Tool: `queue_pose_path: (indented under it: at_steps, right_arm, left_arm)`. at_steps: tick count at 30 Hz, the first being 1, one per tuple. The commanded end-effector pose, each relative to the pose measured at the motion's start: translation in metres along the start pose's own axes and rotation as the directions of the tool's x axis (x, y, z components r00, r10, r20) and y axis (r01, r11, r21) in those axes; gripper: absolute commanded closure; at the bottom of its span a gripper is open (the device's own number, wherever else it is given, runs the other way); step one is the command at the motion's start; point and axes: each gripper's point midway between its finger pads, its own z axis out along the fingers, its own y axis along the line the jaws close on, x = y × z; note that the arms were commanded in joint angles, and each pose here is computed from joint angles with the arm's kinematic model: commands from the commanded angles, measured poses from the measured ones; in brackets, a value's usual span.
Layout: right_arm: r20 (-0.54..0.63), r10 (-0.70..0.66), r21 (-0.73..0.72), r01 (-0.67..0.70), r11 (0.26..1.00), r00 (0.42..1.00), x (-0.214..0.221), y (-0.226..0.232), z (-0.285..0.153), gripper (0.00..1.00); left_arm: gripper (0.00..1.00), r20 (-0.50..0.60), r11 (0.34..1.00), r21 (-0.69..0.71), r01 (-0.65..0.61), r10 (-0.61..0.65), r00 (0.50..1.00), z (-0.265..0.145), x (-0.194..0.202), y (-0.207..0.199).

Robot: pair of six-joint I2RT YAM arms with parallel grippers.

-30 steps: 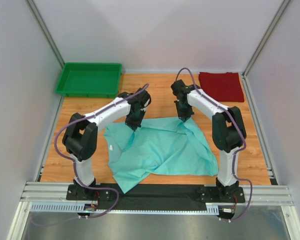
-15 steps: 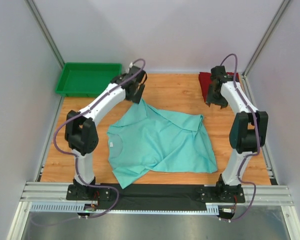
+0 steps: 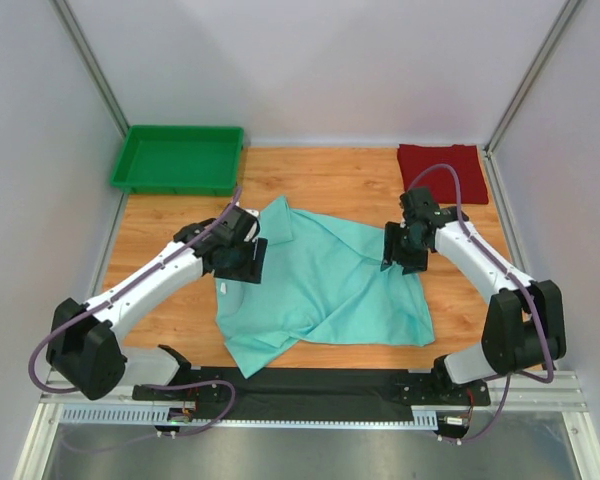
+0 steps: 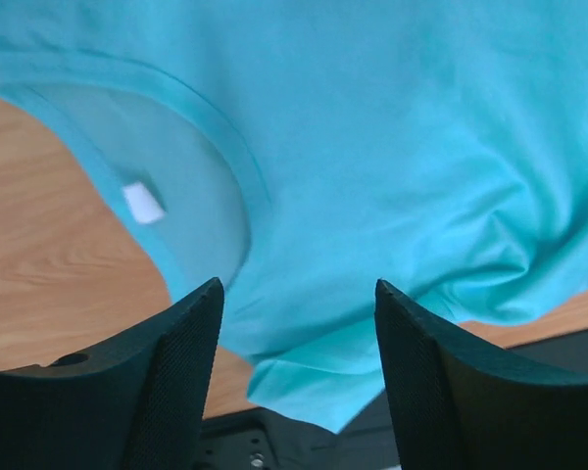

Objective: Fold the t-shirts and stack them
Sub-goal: Flatten the tshirt out

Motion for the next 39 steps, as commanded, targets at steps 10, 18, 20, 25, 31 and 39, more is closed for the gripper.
queue_pose_path:
  at_steps: [10, 18, 20, 25, 31, 39]
  right_arm:
    - [-0.152, 0.002, -0.166, -0.027, 0.986, 0.988, 0.058, 0.035, 0.048, 0.41]
    - [-0.163, -0.003, -0.121, -0.017, 0.993, 0.987, 0.021, 0.037, 0.076, 0.41]
    - [-0.139, 0.007, -0.131, -0.026, 0.991, 0.990, -0.001, 0.040, 0.078, 0.41]
    - [-0.071, -0.031, -0.045, 0.028, 0.999, 0.997, -0.046, 0.032, 0.066, 0.41]
    - [-0.080, -0.039, -0.056, 0.034, 0.998, 0.996, -0.018, 0.025, 0.028, 0.39]
    - [-0.090, 0.115, -0.077, -0.122, 0.990, 0.989, 0.067, -0.009, 0.007, 0.32]
  left_arm:
    - [0.16, -0.304, 0.968, 0.050, 0.245, -0.219, 0.927, 0.061, 0.069, -0.041]
    - [0.18, -0.306, 0.933, -0.065, 0.353, -0.356, 0.883, 0.120, 0.013, 0.010]
    - [0.18, -0.271, 0.945, -0.111, 0.307, -0.326, 0.906, 0.126, -0.009, 0.020]
    - [0.15, -0.184, 0.973, -0.168, 0.158, -0.189, 0.965, 0.099, -0.052, 0.034]
    - [0.12, -0.087, 0.978, -0.126, 0.169, -0.181, 0.980, 0.030, -0.032, 0.021]
    - [0.15, -0.140, 0.886, 0.281, 0.368, -0.341, 0.930, 0.034, 0.010, -0.021]
